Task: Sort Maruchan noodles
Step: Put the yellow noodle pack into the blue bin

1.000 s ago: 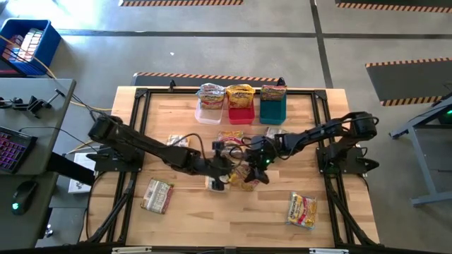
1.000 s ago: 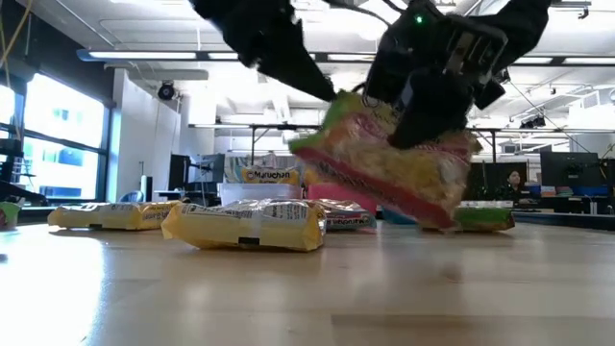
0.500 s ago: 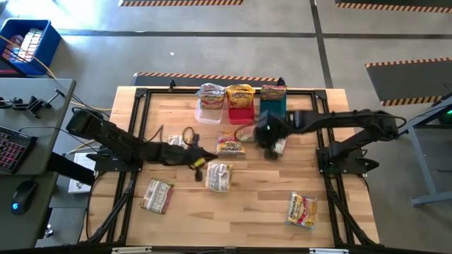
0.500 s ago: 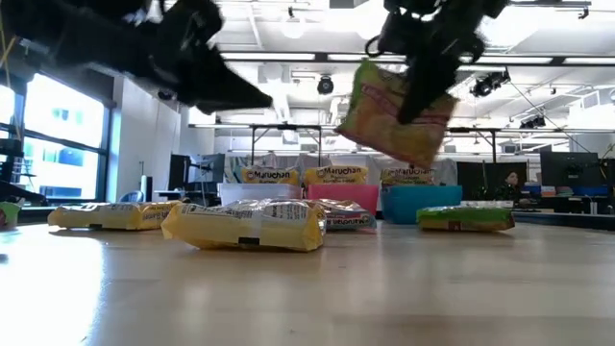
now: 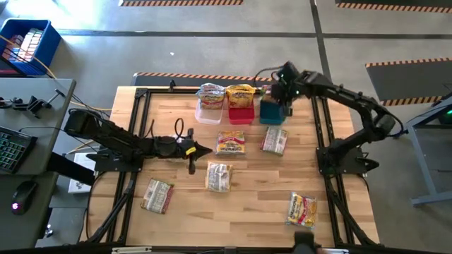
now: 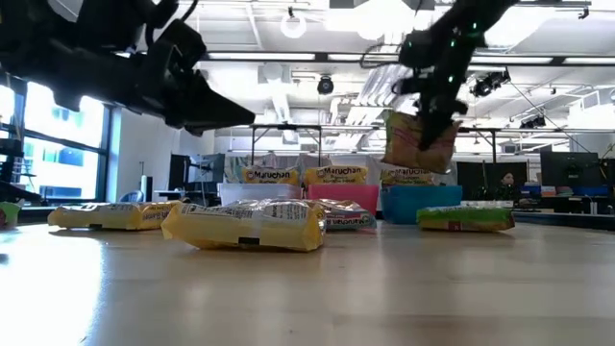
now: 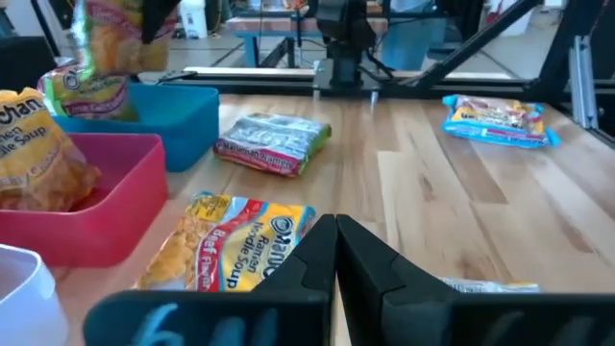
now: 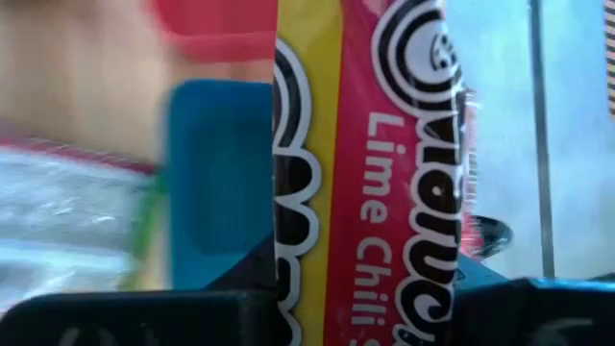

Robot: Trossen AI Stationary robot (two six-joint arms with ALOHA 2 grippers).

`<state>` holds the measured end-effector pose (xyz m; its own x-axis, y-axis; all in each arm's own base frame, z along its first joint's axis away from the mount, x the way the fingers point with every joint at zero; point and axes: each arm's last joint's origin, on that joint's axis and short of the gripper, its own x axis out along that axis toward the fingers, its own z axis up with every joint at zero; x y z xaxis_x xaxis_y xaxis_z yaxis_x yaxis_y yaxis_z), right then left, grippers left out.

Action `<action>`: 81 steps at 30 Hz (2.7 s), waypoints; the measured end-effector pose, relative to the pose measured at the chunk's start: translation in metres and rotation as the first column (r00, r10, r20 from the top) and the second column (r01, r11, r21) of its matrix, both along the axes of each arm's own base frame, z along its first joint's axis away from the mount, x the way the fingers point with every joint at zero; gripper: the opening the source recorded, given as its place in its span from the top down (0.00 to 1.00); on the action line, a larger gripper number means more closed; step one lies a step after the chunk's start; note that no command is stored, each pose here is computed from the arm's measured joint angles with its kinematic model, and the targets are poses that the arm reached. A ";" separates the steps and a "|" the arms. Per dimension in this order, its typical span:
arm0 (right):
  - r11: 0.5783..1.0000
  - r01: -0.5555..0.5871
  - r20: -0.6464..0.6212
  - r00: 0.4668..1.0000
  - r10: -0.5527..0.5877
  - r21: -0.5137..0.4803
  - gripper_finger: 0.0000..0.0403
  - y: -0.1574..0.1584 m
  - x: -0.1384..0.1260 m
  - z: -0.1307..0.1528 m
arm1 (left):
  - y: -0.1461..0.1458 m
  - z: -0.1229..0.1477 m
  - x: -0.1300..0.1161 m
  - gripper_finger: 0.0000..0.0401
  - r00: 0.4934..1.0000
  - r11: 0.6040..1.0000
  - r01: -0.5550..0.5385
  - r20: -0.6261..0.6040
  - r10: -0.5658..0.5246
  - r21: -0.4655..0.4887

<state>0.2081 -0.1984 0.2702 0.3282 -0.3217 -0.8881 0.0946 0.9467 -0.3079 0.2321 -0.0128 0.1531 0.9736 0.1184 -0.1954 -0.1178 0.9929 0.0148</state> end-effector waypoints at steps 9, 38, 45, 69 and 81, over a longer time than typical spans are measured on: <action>0.997 0.024 -0.043 0.999 -0.021 0.068 0.76 -0.052 0.004 -0.023 | 0.029 0.002 0.001 1.00 1.000 0.999 -0.017 0.022 0.018 -0.030; 0.986 -0.016 -0.173 0.984 0.045 0.166 0.78 -0.072 0.030 -0.054 | 0.037 0.000 0.000 1.00 1.000 0.998 0.004 0.009 -0.003 -0.062; 0.990 0.014 -0.202 0.979 0.015 0.141 0.68 -0.073 0.034 -0.059 | 0.037 0.000 0.000 1.00 1.000 0.998 0.004 0.007 -0.004 -0.063; 0.999 0.032 -0.203 0.978 -0.039 -0.038 0.49 -0.057 0.041 -0.029 | 0.036 -0.002 -0.001 1.00 1.000 0.995 0.013 -0.016 -0.014 -0.094; 0.997 0.070 -0.091 0.993 -0.069 0.011 0.65 -0.052 0.040 -0.017 | 0.036 -0.002 -0.001 1.00 1.000 0.995 0.013 -0.015 -0.015 -0.094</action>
